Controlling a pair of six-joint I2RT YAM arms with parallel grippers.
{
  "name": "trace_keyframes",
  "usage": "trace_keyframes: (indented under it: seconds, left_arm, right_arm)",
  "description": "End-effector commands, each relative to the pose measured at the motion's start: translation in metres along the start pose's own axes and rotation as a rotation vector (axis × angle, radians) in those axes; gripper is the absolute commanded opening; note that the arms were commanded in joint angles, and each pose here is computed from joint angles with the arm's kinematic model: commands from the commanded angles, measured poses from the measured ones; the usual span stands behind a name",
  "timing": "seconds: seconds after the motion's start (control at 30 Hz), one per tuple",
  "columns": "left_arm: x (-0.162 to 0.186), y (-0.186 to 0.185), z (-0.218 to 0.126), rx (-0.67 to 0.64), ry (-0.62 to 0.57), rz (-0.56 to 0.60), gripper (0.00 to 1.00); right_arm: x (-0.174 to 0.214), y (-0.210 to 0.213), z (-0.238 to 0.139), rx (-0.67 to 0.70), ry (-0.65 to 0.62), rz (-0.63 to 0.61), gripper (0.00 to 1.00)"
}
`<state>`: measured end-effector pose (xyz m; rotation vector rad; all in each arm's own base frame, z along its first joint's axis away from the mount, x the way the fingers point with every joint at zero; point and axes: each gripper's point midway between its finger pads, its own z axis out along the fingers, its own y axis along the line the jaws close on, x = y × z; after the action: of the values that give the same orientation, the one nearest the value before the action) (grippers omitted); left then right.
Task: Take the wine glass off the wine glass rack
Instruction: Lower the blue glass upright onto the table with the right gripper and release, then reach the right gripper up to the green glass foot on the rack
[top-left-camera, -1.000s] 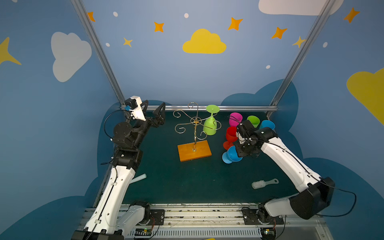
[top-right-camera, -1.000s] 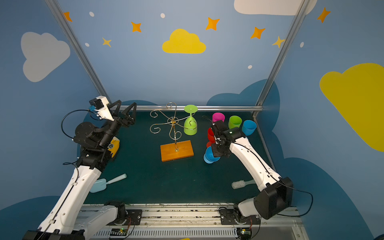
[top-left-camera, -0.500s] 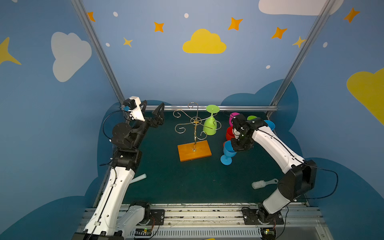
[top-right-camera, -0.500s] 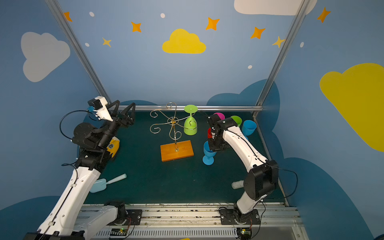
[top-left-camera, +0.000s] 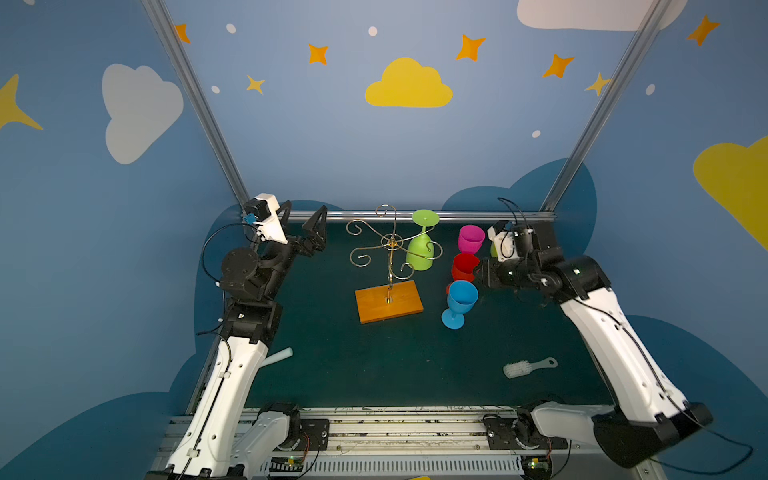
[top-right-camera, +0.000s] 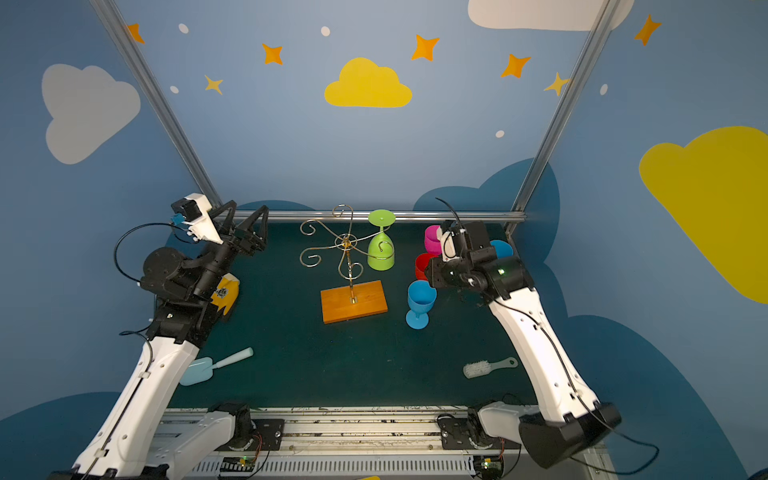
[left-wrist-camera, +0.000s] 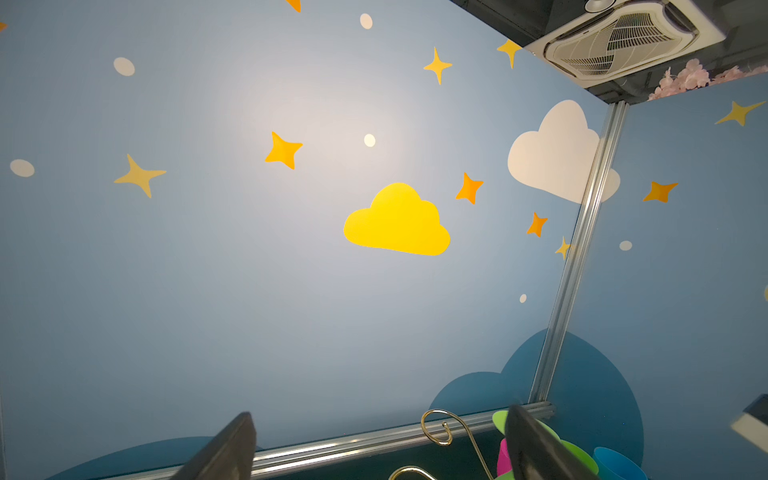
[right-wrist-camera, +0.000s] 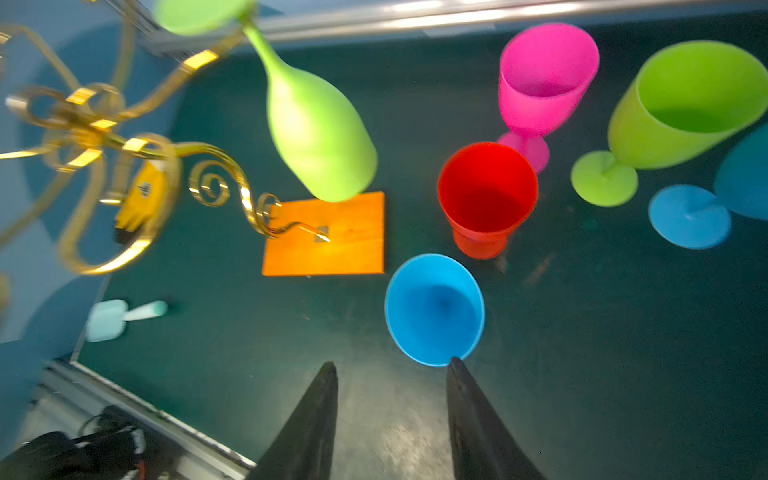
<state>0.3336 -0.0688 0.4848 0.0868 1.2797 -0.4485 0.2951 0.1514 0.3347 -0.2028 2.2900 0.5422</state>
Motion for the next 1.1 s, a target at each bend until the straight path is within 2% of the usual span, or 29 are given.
trace_keyframes:
  seconds: [0.0,0.07,0.17,0.33,0.6,1.07]
  left_arm:
    - [-0.004,0.003,-0.008,-0.028,-0.018,0.007,0.92]
    - [-0.007,0.003,-0.012,-0.031,-0.031,0.002,0.92]
    - [-0.008,0.001,-0.016,-0.026,-0.028,-0.001,0.92]
    - [-0.01,-0.001,-0.024,-0.03,-0.028,0.003,0.92]
    - [-0.015,-0.005,-0.032,-0.025,-0.03,0.014,0.93]
    - [-0.018,-0.004,-0.034,-0.033,-0.028,0.035,0.94]
  right_arm:
    - [-0.052,0.027,0.004,-0.176,-0.175,0.032,0.45]
    - [-0.063,0.04,0.009,-0.261,-0.183,0.055,0.46]
    - [-0.076,0.049,0.023,-0.318,-0.179,0.074,0.48]
    - [-0.092,0.049,0.049,-0.355,-0.169,0.102,0.5]
    - [-0.115,0.051,0.066,-0.437,-0.183,0.148,0.54]
    - [-0.127,0.053,0.113,-0.489,-0.124,0.181,0.56]
